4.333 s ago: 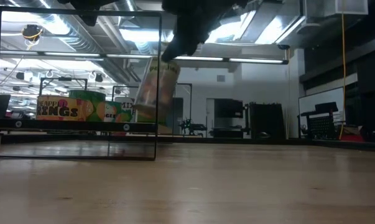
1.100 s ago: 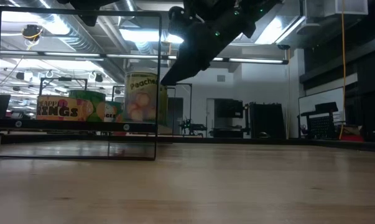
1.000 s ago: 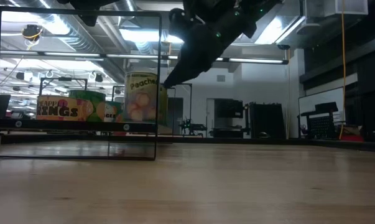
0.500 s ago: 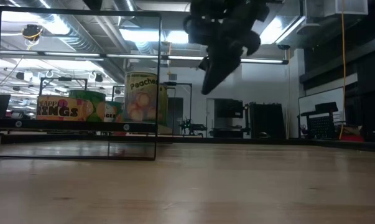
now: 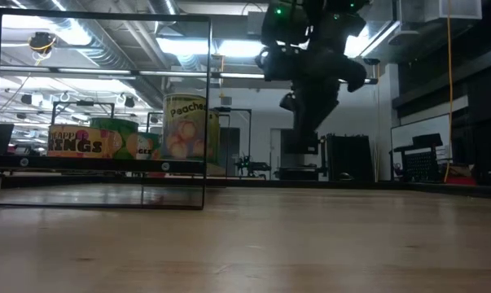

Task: Pick and place cans onto a shelf
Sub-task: Put the large canned pineapples on the shelf

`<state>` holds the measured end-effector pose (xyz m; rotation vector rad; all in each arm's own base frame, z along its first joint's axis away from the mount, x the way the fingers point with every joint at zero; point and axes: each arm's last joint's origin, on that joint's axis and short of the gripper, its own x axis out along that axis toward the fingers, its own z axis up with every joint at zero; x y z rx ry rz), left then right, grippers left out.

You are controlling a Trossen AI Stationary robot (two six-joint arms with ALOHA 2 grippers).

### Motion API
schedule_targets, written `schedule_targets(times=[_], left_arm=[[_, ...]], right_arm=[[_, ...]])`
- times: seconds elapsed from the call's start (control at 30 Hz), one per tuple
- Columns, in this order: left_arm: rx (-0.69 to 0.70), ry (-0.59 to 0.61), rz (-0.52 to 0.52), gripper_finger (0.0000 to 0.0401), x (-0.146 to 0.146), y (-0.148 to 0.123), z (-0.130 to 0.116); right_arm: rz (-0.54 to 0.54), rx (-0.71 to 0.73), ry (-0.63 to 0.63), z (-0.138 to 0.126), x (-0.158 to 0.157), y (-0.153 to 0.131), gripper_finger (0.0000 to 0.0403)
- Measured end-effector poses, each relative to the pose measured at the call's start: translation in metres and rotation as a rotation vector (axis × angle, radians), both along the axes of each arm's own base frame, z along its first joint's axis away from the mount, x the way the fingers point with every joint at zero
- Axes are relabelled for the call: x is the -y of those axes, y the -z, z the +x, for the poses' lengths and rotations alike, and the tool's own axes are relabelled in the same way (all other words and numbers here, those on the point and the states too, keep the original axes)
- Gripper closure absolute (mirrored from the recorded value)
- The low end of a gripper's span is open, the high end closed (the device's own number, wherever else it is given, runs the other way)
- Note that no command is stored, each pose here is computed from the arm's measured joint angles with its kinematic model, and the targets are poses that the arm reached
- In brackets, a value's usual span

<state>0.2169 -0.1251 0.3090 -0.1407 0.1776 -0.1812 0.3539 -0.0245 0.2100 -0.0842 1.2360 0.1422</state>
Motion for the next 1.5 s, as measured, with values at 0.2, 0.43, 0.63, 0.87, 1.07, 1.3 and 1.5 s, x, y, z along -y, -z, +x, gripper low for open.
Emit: schedule_targets(times=[0.2, 0.43, 0.63, 0.87, 1.07, 1.3, 1.5], left_arm=[[-0.182, 0.048, -0.039, 0.0318, 0.042, -0.016, 0.020], [-0.404, 0.062, -0.137, 0.0319, 0.088, -0.015, 0.030], [-0.620, 0.049, -0.245, 0.0319, 0.124, -0.002, 0.029], [-0.852, -0.019, -0.281, 0.0319, 0.139, 0.022, 0.021], [-1.007, -0.114, -0.189, 0.0319, 0.128, 0.034, 0.011], [-1.057, -0.139, -0.118, 0.0319, 0.124, 0.037, 0.005], [-1.026, -0.171, -0.089, 0.0319, 0.122, 0.037, 0.005]], right_arm=[[0.011, -0.033, 0.013, -0.018, -0.006, -0.002, 0.0363], [-0.023, 0.026, 0.063, -0.053, -0.010, -0.011, 0.0363], [-0.005, 0.097, 0.095, -0.086, -0.017, -0.002, 0.0363], [0.011, 0.136, 0.080, -0.112, -0.028, 0.016, 0.0363], [0.024, 0.120, 0.070, -0.120, -0.036, 0.029, 0.0363], [0.027, 0.149, 0.059, -0.121, -0.039, 0.036, 0.0363], [0.029, 0.183, 0.055, -0.118, -0.039, 0.035, 0.0363]])
